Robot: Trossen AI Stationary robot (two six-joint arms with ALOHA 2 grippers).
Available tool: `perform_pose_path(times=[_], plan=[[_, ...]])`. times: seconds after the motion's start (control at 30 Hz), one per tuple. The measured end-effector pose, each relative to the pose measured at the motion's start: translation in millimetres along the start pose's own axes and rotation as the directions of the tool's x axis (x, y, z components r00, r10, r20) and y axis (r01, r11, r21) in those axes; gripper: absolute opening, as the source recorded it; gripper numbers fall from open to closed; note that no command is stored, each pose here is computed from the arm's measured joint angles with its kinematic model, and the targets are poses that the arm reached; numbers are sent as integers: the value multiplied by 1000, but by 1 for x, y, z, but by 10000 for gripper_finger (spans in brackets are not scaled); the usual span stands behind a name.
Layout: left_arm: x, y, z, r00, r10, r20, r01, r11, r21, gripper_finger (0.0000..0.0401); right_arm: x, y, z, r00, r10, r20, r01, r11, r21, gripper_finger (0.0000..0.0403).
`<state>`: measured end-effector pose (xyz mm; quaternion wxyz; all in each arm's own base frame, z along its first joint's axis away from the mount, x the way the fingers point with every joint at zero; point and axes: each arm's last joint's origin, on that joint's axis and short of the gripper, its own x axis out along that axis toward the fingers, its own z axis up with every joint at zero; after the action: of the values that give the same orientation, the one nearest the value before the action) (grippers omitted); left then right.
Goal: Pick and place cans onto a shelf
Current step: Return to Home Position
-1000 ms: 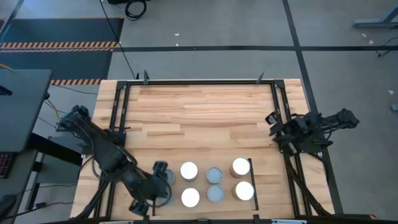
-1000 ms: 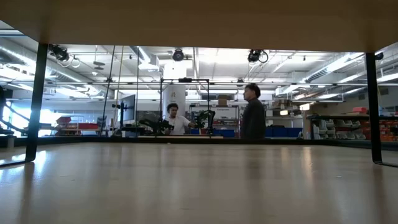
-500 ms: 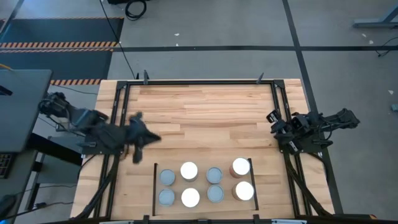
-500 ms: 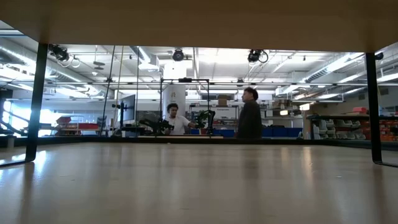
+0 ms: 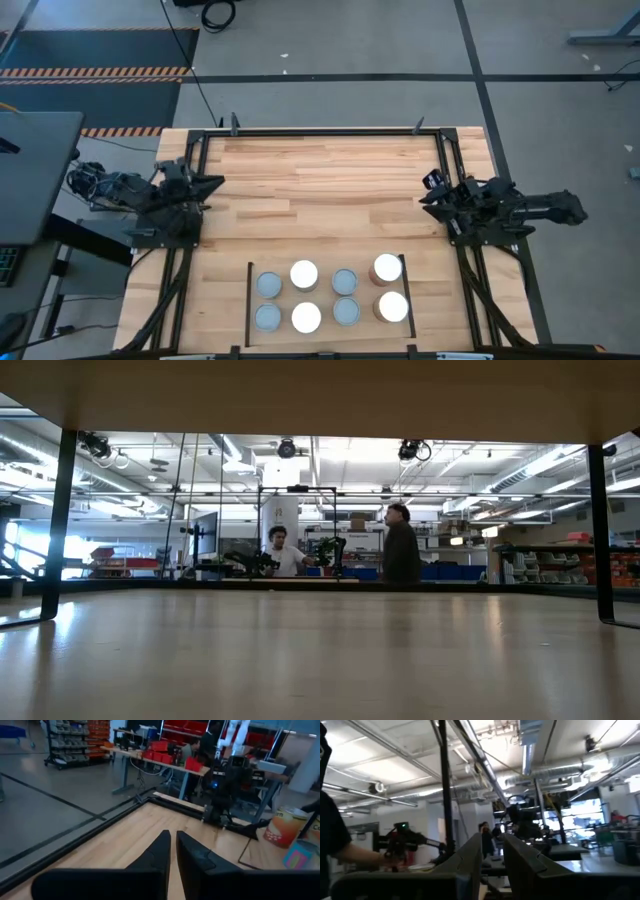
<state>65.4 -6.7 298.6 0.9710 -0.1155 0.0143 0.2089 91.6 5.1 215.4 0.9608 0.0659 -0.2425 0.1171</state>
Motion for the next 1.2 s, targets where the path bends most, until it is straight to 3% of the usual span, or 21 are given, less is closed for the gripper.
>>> perform_pose_path(times=[0.13, 0.33, 0.37, 0.43, 0.5, 0.57, 0.63, 0.7, 0.83, 0.93, 1.1, 1.2], plan=[[-7, 14, -19, 1000, -5, 29, 6, 1000, -4, 36, -1, -7, 0, 998, -62, -11, 62, 998, -26, 84], [1, 20, -58, 994, 71, 83, -70, 997, -11, 36, -5, -17, -16, 971, -171, -166, 161, 984, -72, 84], [4, 18, -64, 996, 42, 84, -43, 999, 6, 36, -5, -18, -16, 966, -191, -172, 178, 980, -90, 84], [9, 10, -72, 988, -105, 114, 105, 994, 9, 36, -5, -19, -16, 960, -225, -164, 205, 970, -130, 84], [14, 3, -82, 951, -256, 172, 257, 966, 15, 36, -5, -20, -16, 954, -252, -160, 221, 957, -189, 84], [19, 0, -95, 912, -337, 235, 343, 939, 15, 36, -5, -20, -17, 951, -263, -164, 222, 947, -233, 84], [24, 1, -106, 899, -348, 264, 360, 933, 4, 36, -5, -21, -17, 948, -271, -165, 227, 943, -243, 84], [27, 4, -110, 919, -328, 218, 338, 941, -5, 36, -5, -20, -17, 949, -271, -161, 230, 945, -233, 84], [30, 10, -101, 894, -331, 302, 347, 938, 0, 36, -5, -20, -17, 949, -271, -162, 230, 944, -235, 84], [34, 15, -100, 878, -375, 299, 384, 923, 29, 36, -5, -21, -17, 949, -271, -163, 230, 944, -235, 84], [40, 21, -113, 847, -519, 118, 523, 852, -4, 36, -5, -21, -17, 948, -272, -163, 230, 944, -235, 84], [41, 23, -116, 829, -555, 66, 556, 831, -2, 36, -5, -21, -17, 948, -272, -163, 230, 944, -235, 84]])
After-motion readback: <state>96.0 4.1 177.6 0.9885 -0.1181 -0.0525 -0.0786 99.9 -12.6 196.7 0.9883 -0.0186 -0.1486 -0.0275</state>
